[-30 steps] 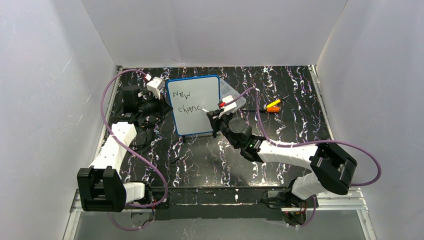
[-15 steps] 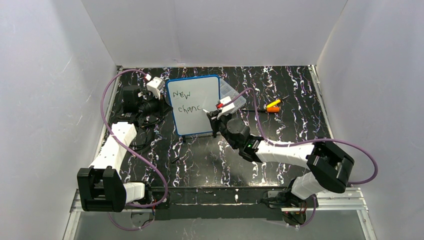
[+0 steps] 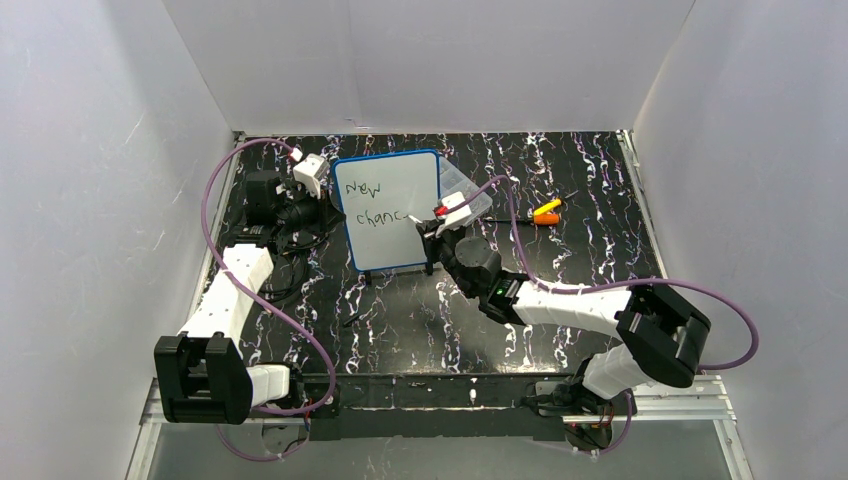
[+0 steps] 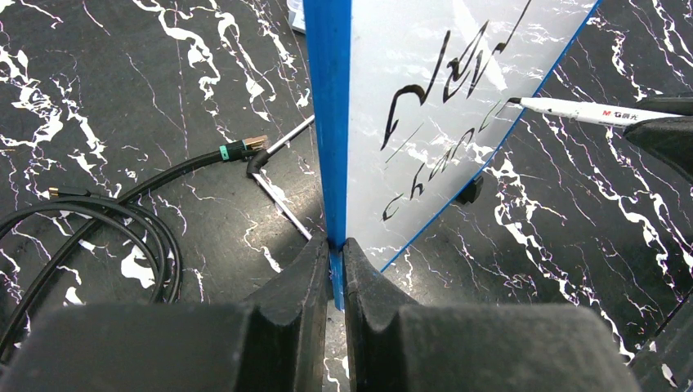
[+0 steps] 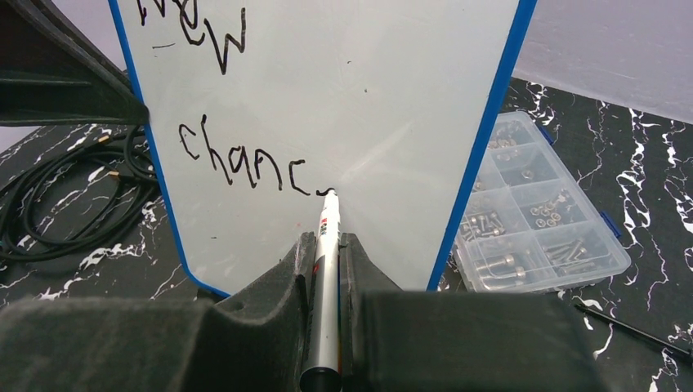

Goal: Write a sentence on the whiteboard

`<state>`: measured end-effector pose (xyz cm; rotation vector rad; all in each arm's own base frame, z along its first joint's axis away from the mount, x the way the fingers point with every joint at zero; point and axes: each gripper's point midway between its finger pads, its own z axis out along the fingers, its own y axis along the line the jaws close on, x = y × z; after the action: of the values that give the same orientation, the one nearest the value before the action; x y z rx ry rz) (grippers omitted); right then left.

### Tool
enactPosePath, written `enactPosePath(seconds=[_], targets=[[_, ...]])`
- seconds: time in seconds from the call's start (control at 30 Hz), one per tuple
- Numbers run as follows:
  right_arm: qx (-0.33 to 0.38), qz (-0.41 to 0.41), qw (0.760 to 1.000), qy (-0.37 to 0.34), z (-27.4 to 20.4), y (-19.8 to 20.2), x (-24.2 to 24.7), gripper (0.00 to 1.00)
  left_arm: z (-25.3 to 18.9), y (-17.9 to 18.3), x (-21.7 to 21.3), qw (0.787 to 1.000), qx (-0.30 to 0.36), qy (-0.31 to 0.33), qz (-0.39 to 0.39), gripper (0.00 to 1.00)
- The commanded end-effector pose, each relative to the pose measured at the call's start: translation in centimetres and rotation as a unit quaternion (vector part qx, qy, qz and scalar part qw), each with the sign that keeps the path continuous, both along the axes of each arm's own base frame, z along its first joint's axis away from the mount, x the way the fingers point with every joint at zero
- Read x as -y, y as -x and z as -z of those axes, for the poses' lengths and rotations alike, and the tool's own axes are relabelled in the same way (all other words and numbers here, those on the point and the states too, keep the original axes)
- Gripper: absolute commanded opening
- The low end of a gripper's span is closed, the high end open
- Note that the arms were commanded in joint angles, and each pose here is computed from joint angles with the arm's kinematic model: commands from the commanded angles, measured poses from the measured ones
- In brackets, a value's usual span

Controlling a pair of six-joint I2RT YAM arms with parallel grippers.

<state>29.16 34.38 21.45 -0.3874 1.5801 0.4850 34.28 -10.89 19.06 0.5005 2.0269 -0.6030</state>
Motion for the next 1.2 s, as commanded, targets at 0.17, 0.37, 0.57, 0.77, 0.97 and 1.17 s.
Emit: enactPosePath(seconds=[0.17, 0.37, 0.57, 0.77, 0.97, 1.17], targets=[[0.048, 0.008, 0.997, -0.054, -4.8, -0.7, -0.3, 0.01, -1.0, 0.2, 0.4, 1.0, 0.017, 0.009, 0.011, 0.0], [0.044, 0.002, 0.998, -0.054, -4.5, -0.6, -0.6, 0.01, -1.0, 0.2, 0.4, 1.0, 0.017, 0.008, 0.012, 0.0], [0.027, -0.008, 0.999, -0.043, -2.9, -0.4, -1.1, 0.01, -1.1, 0.2, 0.4, 1.0, 0.017, 0.008, 0.011, 0.0], [0.01, -0.013, 0.999, -0.037, -1.6, -0.1, -0.9, 0.01, -1.0, 0.2, 0.4, 1.0, 0.016, 0.008, 0.011, 0.0], [-0.004, -0.01, 0.999, -0.031, -0.4, 0.2, -0.5, 0.01, -1.1, 0.2, 0.4, 1.0, 0.017, 0.008, 0.011, 0.0], [-0.006, -0.003, 1.0, -0.025, -0.2, 0.1, -0.2, 0.01, -1.0, 0.2, 0.4, 1.0, 0.016, 0.008, 0.01, 0.0]])
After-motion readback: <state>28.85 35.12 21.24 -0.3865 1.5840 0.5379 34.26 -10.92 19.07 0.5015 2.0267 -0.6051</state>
